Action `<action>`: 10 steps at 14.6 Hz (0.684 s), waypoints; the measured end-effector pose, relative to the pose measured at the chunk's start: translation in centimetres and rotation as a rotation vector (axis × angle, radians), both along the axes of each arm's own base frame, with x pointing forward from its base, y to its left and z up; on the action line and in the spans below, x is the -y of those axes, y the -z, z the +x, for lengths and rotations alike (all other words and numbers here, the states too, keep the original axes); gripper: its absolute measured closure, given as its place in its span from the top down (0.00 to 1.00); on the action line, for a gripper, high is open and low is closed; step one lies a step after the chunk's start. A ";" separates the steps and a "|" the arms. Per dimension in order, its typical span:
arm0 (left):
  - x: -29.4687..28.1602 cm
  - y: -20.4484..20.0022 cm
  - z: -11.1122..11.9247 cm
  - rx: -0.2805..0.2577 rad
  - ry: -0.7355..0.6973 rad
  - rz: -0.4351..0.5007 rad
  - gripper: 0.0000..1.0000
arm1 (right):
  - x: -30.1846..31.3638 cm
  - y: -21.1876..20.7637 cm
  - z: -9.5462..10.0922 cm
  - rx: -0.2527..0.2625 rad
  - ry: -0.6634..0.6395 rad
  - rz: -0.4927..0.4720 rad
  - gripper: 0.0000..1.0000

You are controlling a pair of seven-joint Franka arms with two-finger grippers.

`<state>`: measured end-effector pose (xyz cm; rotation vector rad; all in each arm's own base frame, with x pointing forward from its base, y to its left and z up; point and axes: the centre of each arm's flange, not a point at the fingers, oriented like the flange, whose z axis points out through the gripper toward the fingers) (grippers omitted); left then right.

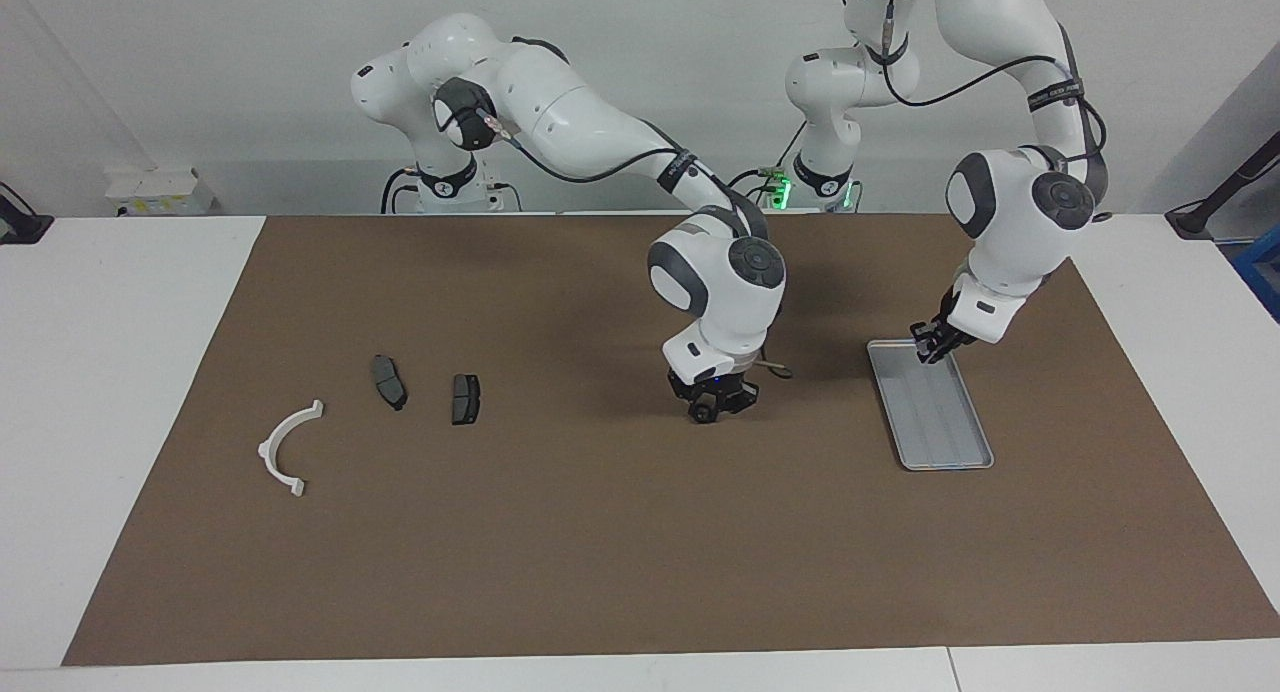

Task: Place bearing gear from tray to pile

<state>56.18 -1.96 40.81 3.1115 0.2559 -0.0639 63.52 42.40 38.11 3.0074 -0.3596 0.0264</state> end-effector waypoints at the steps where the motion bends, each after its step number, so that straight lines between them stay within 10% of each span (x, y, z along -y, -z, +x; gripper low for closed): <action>1: 1.4 -0.9 0.3 0.006 -0.019 -0.009 0.24 | 3.6 -3.6 1.2 -0.022 -0.046 0.014 0.35; 5: 11.7 -5.2 0.9 0.040 -0.087 -0.022 0.24 | 22.4 -13.0 5.4 -0.087 -0.281 0.075 0.35; 10: 25.7 -2.6 -1.3 0.050 -0.110 -0.042 0.24 | 36.1 -7.1 8.8 -0.112 -0.389 0.101 0.35</action>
